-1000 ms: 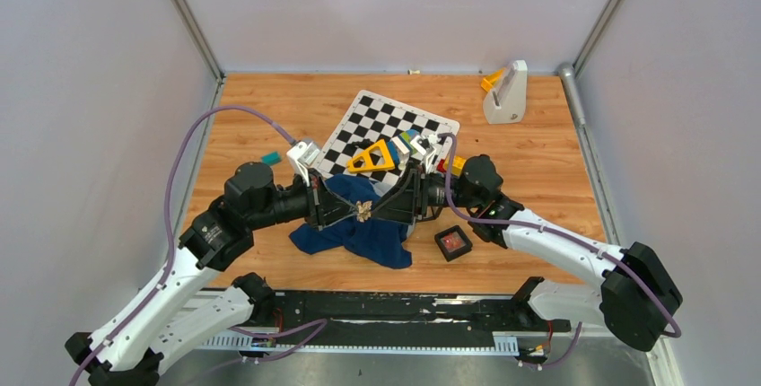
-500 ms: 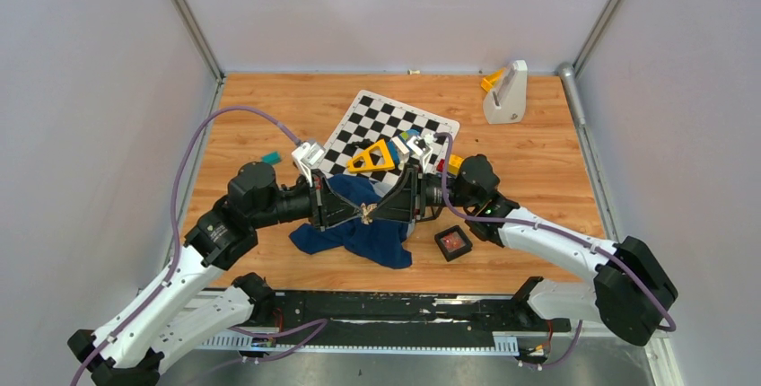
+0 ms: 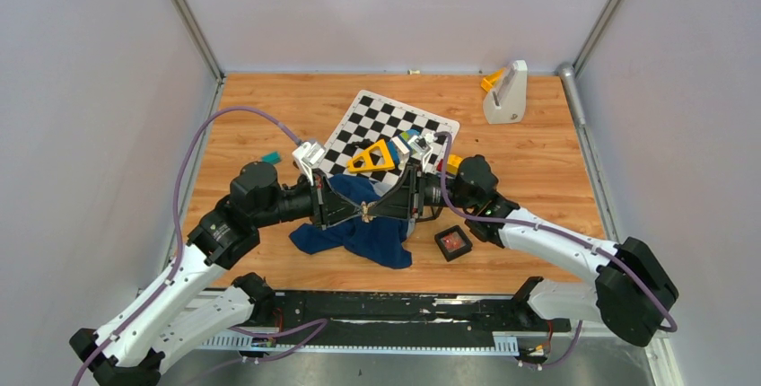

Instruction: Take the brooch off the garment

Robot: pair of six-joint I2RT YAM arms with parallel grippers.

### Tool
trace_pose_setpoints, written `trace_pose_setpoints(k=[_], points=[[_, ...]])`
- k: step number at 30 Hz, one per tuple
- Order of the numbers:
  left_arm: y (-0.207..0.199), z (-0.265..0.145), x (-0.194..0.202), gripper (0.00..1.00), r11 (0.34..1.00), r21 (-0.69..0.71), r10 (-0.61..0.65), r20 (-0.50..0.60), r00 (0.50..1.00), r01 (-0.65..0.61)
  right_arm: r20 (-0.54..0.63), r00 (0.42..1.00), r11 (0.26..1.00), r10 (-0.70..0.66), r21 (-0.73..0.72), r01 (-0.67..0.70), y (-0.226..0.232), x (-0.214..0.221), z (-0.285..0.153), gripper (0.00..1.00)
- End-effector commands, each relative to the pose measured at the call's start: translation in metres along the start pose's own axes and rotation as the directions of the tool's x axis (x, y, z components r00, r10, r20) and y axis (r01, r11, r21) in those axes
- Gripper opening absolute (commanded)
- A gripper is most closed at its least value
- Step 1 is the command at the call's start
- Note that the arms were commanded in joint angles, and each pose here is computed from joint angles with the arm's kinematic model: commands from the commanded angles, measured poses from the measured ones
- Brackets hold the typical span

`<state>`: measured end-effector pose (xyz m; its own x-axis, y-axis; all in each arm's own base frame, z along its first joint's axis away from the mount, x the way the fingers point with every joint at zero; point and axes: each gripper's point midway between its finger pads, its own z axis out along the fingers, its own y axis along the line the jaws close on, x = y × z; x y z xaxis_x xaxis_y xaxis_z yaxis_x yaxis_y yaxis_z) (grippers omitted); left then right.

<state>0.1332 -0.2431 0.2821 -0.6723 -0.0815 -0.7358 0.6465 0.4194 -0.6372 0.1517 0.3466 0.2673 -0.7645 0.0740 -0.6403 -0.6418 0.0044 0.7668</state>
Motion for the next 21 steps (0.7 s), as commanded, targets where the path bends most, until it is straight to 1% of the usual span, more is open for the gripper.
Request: trace_pose_setpoints(k=[1, 12, 18, 21], points=[[-0.016, -0.001, -0.007, 0.0, 0.997, 0.074, 0.024, 0.021, 0.999, -0.026, 0.116, 0.993, 0.998, 0.0, 0.063, -0.007, -0.004, -0.022, -0.001, 0.32], [-0.015, -0.003, -0.006, 0.0, 0.997, 0.07, 0.023, 0.024, 0.999, -0.025, 0.163, 0.987, 0.995, -0.001, 0.098, -0.016, -0.006, -0.027, -0.007, 0.32], [-0.006, -0.001, -0.003, 0.0, 0.999, 0.032, 0.013, 0.017, 1.0, -0.013, 0.165, 0.986, 0.995, -0.02, 0.104, 0.003, -0.004, -0.025, -0.011, 0.38], [-0.004, 0.001, -0.002, 0.0, 1.0, 0.023, 0.009, 0.014, 1.0, -0.009, 0.157, 0.987, 0.994, -0.033, 0.109, 0.015, -0.004, -0.024, -0.012, 0.47]])
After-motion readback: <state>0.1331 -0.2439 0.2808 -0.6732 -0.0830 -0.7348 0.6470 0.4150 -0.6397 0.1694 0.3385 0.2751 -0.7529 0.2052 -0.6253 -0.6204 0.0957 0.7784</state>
